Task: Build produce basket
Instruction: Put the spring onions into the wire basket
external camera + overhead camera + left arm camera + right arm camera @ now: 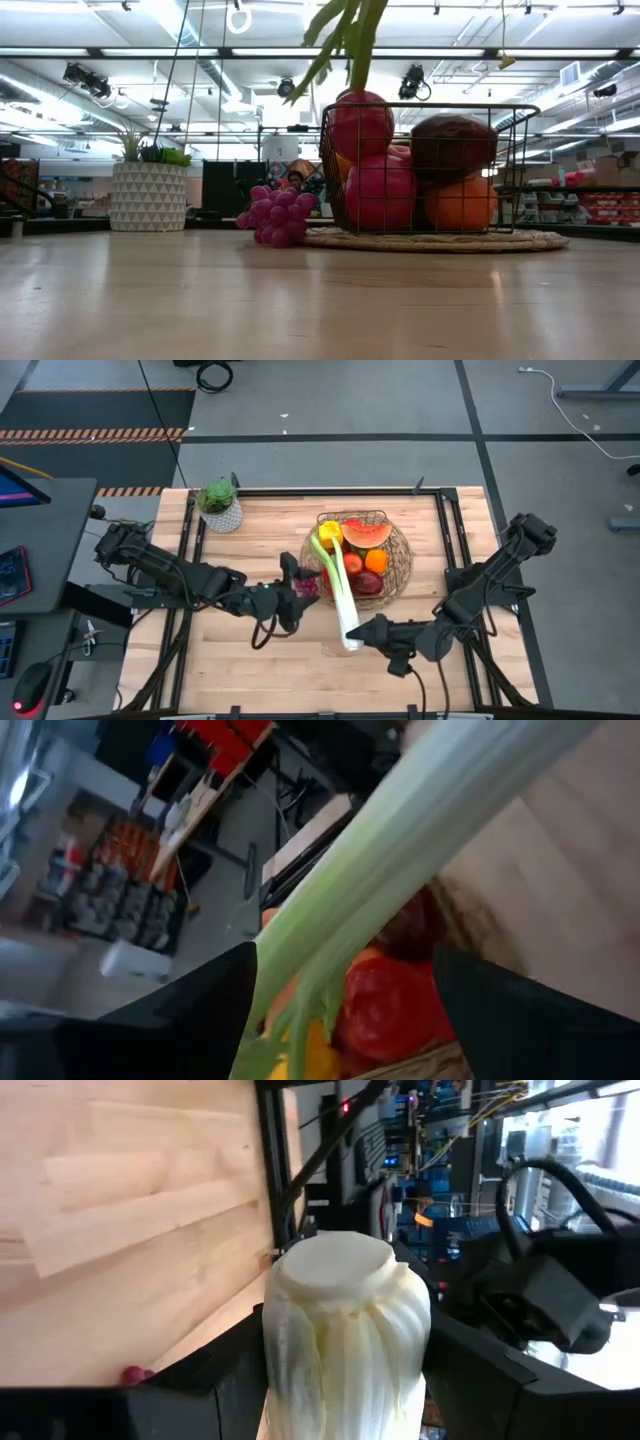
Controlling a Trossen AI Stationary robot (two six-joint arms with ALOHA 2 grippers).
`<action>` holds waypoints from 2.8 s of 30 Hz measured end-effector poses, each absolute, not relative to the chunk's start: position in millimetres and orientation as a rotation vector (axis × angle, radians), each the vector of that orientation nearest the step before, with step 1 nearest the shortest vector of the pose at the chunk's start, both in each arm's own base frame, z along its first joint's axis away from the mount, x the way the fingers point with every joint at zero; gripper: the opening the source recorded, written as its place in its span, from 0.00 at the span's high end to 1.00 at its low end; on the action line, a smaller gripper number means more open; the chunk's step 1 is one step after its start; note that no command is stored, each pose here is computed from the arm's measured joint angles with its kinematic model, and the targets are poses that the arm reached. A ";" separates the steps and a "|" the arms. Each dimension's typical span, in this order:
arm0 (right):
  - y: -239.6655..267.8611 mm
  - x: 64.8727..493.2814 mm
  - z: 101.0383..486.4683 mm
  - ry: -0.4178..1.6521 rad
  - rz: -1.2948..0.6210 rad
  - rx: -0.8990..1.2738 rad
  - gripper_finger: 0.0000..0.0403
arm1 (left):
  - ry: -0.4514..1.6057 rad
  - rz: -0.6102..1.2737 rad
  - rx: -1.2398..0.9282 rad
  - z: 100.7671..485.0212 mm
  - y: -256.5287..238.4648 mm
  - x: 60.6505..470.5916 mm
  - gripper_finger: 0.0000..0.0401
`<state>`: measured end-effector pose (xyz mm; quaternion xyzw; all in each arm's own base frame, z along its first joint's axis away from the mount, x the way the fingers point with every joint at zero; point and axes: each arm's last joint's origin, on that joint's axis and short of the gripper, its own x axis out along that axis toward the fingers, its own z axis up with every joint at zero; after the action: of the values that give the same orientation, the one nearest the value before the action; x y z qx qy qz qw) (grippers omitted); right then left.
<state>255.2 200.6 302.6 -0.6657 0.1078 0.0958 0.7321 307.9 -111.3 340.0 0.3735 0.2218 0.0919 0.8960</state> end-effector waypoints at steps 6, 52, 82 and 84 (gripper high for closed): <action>207.8 264.3 288.2 0.244 0.248 -1.487 0.40 | 0.503 0.175 0.922 338.6 -103.9 309.8 0.24; 210.1 279.9 287.1 0.153 0.221 -1.402 0.34 | 0.550 0.109 0.824 332.3 -86.0 314.2 0.79; 199.1 238.0 341.9 0.077 0.062 -0.756 0.03 | 0.593 0.474 1.096 347.5 -78.8 315.1 0.78; 197.3 233.0 345.2 0.083 0.054 -0.682 0.03 | 0.594 0.514 1.123 350.6 -78.3 315.5 0.78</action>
<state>233.0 197.3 345.2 -0.3344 0.0406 0.0263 0.9412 315.5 -78.3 350.6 0.5184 0.2745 0.2372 0.7744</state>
